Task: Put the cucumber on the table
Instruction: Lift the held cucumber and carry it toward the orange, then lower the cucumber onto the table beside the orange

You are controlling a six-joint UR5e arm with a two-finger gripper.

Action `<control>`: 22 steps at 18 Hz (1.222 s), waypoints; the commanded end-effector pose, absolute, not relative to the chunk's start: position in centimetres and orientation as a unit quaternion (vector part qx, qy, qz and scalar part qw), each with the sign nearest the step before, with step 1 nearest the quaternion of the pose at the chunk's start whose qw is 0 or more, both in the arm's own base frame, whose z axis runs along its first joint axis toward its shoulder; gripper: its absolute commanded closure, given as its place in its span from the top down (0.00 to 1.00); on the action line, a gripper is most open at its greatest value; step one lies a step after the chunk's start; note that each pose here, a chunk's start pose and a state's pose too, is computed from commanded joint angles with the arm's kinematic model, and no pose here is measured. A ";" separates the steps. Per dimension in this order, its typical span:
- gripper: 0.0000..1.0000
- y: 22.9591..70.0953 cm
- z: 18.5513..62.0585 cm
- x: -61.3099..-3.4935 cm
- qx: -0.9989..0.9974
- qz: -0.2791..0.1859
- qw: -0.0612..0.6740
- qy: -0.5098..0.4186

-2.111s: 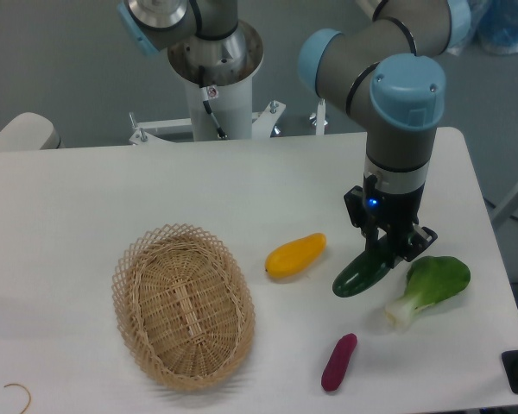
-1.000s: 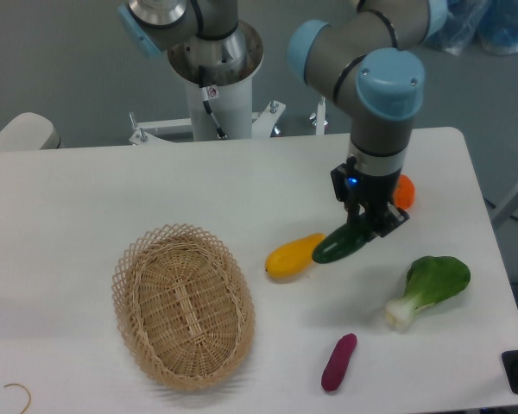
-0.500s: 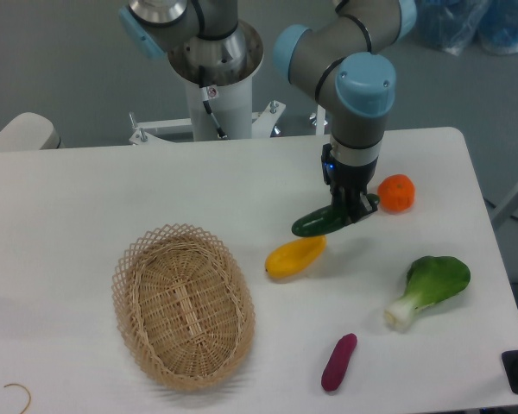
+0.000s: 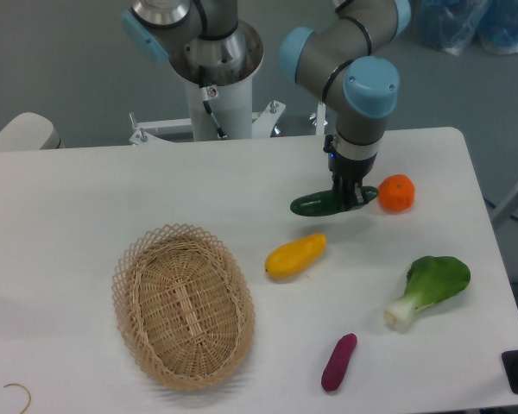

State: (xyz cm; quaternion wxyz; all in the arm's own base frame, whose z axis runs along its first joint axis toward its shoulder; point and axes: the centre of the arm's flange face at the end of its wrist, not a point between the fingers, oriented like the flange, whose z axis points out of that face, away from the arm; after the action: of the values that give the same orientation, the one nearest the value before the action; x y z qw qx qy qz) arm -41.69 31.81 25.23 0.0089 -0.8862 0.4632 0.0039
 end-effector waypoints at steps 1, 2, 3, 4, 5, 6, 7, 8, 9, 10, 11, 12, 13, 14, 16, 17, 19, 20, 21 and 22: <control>0.33 31.9 25.0 -41.4 -0.887 0.002 0.008 0.463; 0.33 31.9 24.5 -41.1 -0.888 -0.003 0.009 0.461; 0.33 31.7 24.0 -40.9 -0.888 -0.003 0.009 0.459; 0.33 31.7 23.6 -40.7 -0.888 0.004 0.008 0.460; 0.33 31.8 23.2 -40.6 -0.888 0.010 0.008 0.460; 0.33 31.8 22.7 -40.5 -0.888 0.010 0.008 0.459; 0.33 31.9 22.0 -40.5 -0.889 0.005 0.008 0.458; 0.33 31.9 21.7 -40.4 -0.889 0.002 0.008 0.457; 0.33 32.0 21.7 -40.5 -0.889 0.002 0.008 0.457; 0.33 32.0 21.7 -40.4 -0.889 0.002 0.008 0.458; 0.34 32.0 21.6 -40.5 -0.889 0.002 0.008 0.458; 0.34 32.1 21.5 -40.4 -0.889 0.001 0.008 0.458; 0.34 32.0 21.3 -40.5 -0.889 -0.002 0.009 0.458; 0.35 32.1 21.2 -40.6 -0.889 -0.002 0.009 0.458; 0.36 32.1 21.2 -40.6 -0.890 -0.002 0.009 0.456; 0.38 32.1 21.2 -40.6 -0.890 -0.002 0.009 0.455; 0.54 32.2 21.4 -40.7 -0.894 0.000 0.008 0.448; 0.71 32.2 21.5 -40.8 -0.896 0.001 0.009 0.445; 0.87 32.3 21.5 -40.8 -0.895 0.002 0.009 0.445; 0.99 32.3 21.6 -40.9 -0.895 0.004 0.009 0.446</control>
State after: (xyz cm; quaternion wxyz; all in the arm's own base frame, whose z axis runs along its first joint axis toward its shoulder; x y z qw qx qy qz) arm -40.86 32.30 21.62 0.0090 -0.8952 0.4455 0.0036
